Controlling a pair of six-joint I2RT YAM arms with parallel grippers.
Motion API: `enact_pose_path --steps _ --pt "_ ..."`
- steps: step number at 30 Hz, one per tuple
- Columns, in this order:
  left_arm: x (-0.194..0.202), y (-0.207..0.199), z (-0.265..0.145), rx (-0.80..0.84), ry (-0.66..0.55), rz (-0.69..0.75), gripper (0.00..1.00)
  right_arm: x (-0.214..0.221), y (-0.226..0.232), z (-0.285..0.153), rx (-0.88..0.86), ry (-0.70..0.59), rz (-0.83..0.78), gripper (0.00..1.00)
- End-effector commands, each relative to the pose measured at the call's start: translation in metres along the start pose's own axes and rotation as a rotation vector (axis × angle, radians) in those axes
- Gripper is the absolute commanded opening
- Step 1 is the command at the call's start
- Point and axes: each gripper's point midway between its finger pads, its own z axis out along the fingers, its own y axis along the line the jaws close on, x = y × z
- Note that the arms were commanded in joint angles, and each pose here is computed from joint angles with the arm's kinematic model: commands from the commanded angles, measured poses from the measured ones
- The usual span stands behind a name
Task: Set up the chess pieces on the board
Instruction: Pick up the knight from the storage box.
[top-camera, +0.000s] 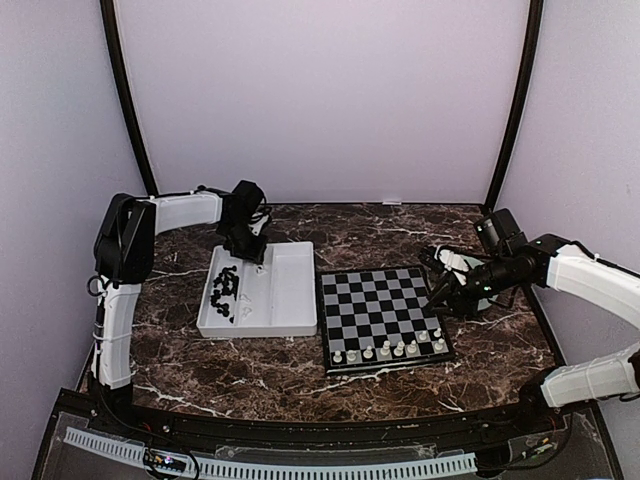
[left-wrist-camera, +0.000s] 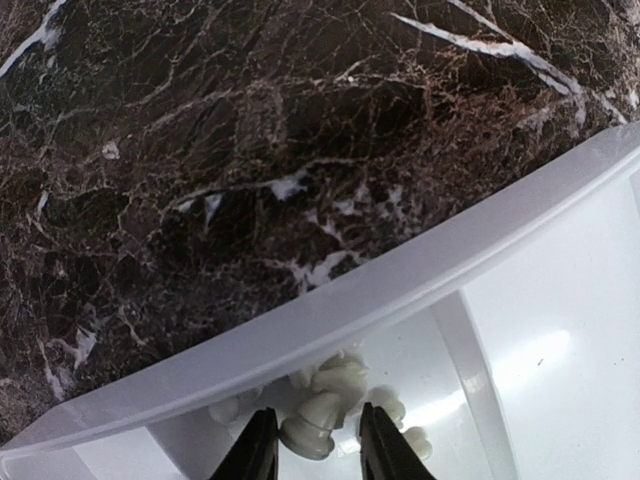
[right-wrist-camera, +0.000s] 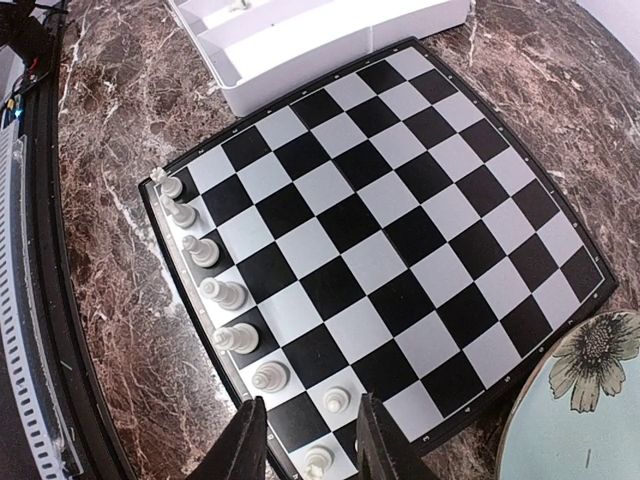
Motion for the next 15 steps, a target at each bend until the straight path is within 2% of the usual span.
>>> enact_pose_path --steps 1,7,15 --pt "0.014 0.004 -0.008 -0.024 0.069 0.031 0.3 -0.007 0.0 -0.001 -0.007 -0.036 -0.002 0.33" --pt "0.028 0.0 -0.004 0.001 0.112 0.027 0.27 -0.007 0.0 0.0 -0.012 -0.036 -0.001 0.33" --pt "0.021 -0.002 -0.011 0.008 0.082 0.02 0.19 -0.008 0.0 -0.001 -0.011 -0.035 0.0 0.33"
